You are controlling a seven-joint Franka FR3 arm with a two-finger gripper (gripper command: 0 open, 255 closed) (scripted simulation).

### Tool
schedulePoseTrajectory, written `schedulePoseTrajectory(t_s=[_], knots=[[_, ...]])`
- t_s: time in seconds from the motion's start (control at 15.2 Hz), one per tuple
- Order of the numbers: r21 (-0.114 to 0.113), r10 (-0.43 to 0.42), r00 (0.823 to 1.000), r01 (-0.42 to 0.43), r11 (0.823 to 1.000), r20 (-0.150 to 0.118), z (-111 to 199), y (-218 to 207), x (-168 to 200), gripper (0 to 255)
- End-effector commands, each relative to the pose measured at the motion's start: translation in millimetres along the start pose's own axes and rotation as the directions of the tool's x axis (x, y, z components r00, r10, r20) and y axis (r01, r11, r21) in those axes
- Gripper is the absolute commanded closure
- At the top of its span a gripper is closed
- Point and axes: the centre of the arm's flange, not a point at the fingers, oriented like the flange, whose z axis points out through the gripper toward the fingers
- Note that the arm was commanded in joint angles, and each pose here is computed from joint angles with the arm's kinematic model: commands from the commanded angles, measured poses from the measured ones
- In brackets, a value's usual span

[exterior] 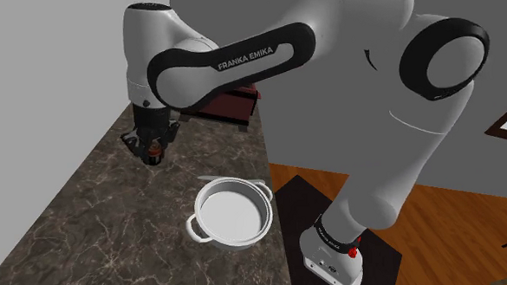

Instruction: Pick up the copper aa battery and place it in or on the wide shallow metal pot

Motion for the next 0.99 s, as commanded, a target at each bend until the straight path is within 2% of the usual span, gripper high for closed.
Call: schedulePoseTrajectory(t_s=[0.0,0.92], knots=[[-0.001,0.002,1.0,-0.002,1.0,0.0,1.0,12.2,-24.5,255],[-0.001,0.002,1.0,-0.002,1.0,0.0,4.4,89.7,-192.2,255]])
